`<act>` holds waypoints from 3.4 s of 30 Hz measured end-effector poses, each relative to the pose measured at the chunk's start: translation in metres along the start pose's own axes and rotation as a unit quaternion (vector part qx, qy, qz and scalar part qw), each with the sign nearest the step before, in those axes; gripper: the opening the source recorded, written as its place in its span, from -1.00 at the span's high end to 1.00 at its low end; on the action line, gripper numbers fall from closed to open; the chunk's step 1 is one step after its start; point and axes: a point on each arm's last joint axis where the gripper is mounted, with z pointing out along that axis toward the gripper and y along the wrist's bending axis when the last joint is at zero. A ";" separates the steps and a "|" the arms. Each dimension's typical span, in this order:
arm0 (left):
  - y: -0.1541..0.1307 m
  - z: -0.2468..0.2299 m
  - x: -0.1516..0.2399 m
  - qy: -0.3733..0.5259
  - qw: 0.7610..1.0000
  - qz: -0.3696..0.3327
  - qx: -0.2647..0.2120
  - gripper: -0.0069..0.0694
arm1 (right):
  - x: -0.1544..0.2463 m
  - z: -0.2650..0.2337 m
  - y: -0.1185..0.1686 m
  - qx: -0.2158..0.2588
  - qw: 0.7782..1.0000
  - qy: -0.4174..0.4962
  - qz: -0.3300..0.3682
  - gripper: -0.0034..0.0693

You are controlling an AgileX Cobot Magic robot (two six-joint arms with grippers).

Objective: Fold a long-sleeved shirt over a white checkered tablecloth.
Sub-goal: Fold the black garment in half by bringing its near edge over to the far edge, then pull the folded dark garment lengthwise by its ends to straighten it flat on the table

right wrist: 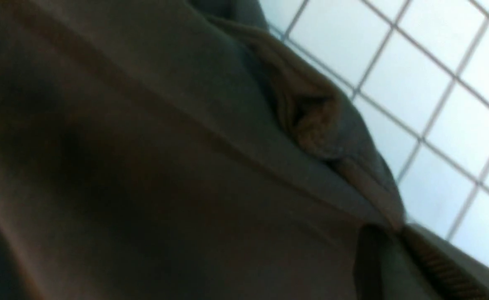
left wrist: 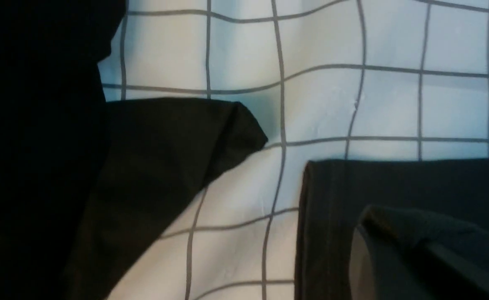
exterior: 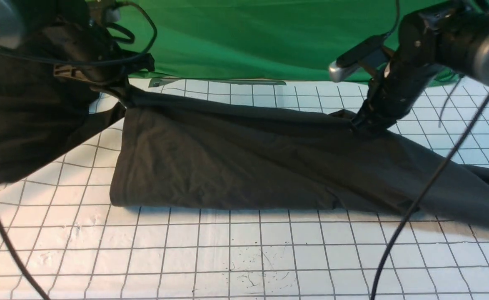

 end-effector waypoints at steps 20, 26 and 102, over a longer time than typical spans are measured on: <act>0.005 0.023 -0.002 0.011 1.000 0.002 -0.009 0.79 | 0.085 -0.048 -0.103 -0.017 0.972 0.130 0.196 -0.02; 0.005 0.023 -0.001 0.013 1.000 0.004 -0.010 0.75 | 0.122 -0.024 -0.133 -0.073 0.955 0.131 0.256 -0.01; -0.066 0.018 0.135 0.238 0.958 0.132 0.084 0.83 | 0.184 -0.023 -0.160 -0.004 0.916 0.171 0.363 -0.71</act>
